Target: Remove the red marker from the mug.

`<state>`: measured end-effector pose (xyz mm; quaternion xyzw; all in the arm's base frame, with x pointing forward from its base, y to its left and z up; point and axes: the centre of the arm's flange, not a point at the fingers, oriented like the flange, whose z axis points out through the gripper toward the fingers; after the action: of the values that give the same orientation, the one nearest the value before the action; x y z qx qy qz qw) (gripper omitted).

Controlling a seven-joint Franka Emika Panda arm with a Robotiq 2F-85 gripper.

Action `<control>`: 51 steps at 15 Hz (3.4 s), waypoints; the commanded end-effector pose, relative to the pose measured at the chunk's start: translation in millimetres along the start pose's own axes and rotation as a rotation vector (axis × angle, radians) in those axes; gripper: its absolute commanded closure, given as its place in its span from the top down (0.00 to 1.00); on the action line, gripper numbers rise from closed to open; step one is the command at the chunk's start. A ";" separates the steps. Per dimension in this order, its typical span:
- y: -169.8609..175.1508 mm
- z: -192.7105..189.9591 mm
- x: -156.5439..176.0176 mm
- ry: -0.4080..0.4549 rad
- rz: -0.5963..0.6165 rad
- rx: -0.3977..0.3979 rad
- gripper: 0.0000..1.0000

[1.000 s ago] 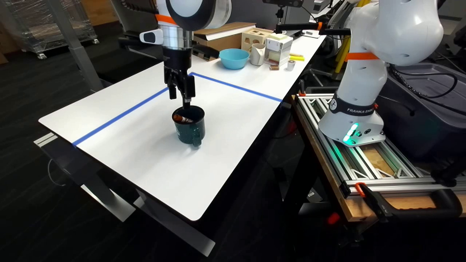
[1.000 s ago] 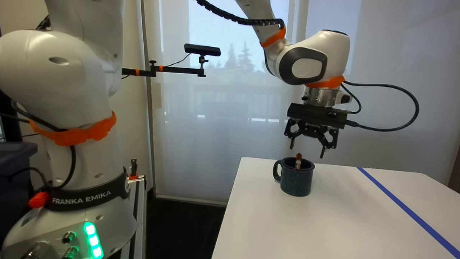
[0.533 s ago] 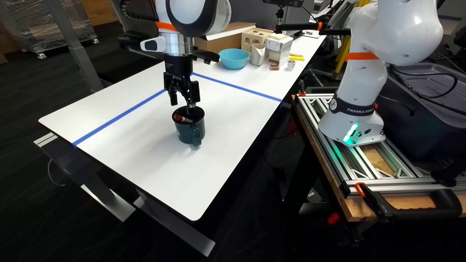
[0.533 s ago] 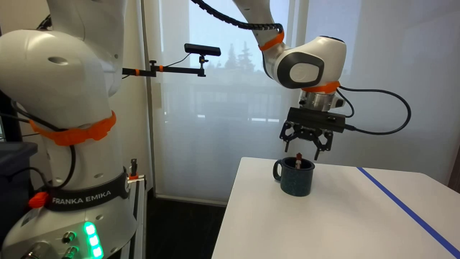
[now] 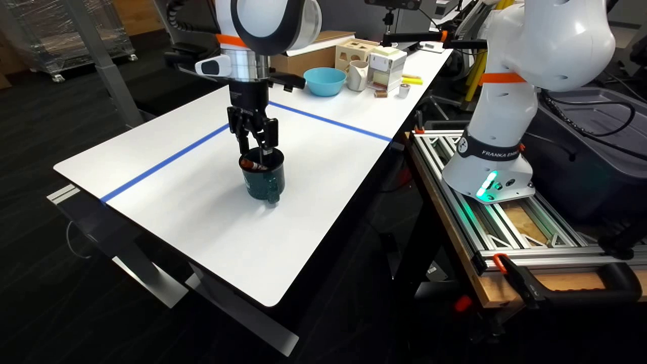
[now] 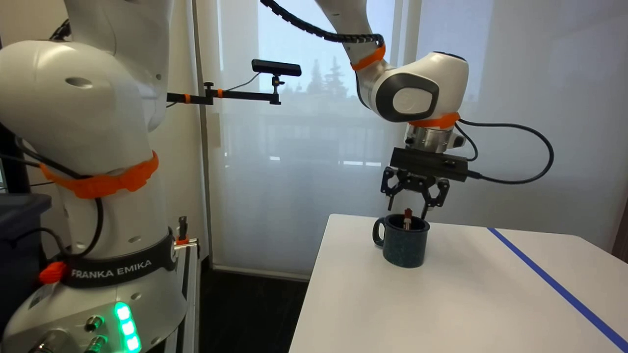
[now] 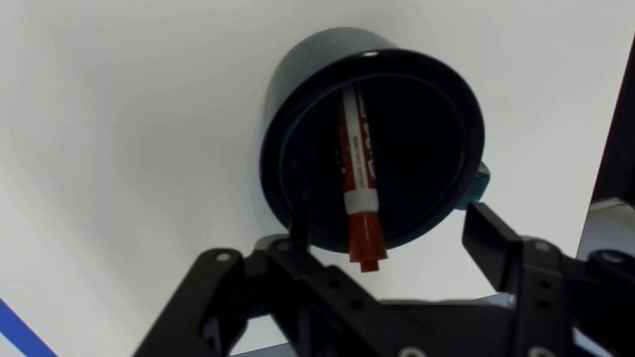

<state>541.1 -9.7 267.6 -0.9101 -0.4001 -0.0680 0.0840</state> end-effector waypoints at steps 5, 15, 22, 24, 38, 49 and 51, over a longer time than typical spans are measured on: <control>-0.2 5.9 -1.3 0.004 -0.016 0.018 0.35; 11.6 9.2 -0.8 0.019 -0.070 0.014 0.53; 21.9 19.8 -0.4 0.035 -0.121 0.024 0.52; 26.0 22.2 -0.8 0.042 -0.133 0.026 0.45; 13.0 -18.1 -10.5 0.096 -0.083 0.030 0.05; 15.2 -94.1 -65.6 0.217 0.215 -0.002 0.05; 21.4 -102.8 -77.9 0.220 0.277 -0.019 0.05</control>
<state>517.2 -90.8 335.0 -0.9331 -0.3023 -0.1490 0.1255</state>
